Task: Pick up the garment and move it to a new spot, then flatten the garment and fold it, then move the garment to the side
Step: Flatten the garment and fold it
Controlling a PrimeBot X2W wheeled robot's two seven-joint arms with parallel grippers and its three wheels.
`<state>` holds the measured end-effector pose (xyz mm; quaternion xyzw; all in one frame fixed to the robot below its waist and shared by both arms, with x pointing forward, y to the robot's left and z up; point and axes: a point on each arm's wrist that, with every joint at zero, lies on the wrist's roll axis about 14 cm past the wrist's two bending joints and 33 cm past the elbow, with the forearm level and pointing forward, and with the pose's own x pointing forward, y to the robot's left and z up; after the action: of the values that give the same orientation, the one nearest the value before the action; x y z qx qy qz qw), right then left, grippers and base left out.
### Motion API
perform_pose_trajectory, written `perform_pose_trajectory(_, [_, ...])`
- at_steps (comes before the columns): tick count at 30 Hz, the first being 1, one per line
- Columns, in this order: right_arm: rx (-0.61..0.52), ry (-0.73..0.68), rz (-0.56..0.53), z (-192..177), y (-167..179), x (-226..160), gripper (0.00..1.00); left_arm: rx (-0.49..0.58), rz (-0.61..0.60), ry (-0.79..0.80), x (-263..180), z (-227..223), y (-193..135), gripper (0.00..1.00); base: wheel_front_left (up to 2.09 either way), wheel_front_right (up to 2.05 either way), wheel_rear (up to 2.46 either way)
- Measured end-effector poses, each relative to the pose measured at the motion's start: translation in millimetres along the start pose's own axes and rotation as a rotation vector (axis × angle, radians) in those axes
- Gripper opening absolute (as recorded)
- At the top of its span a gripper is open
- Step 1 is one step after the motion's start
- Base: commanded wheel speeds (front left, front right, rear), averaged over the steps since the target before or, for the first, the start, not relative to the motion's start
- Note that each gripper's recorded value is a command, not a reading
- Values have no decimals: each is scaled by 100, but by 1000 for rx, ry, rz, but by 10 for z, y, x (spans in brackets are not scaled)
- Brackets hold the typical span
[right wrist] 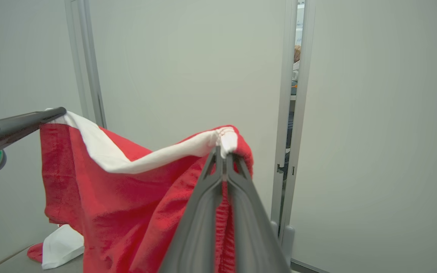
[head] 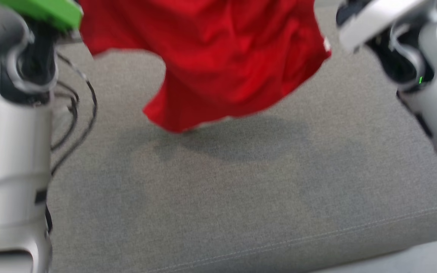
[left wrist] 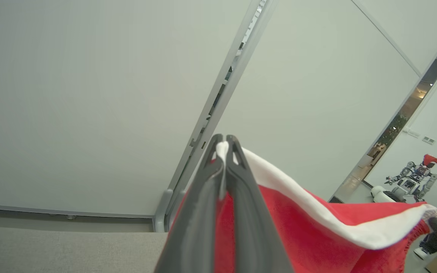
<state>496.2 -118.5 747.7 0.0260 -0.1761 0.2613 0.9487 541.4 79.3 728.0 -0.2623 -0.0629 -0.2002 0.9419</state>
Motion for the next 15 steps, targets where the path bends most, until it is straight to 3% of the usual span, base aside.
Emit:
perform_pose_trajectory(9, [-165, -181, -63, 284, -486, 862, 0, 37, -31, -306, 733, 530, 60, 0, 0, 0, 0])
perform_pose_trajectory(12, [-195, -148, -79, -50, -635, 991, 0, 2, -29, -322, 868, 316, 213, 0, 0, 0, 0])
perform_pose_trajectory(15, [-148, -52, -80, -658, -693, 1028, 0, -7, -28, -260, 922, -129, 438, 0, 0, 0, 0])
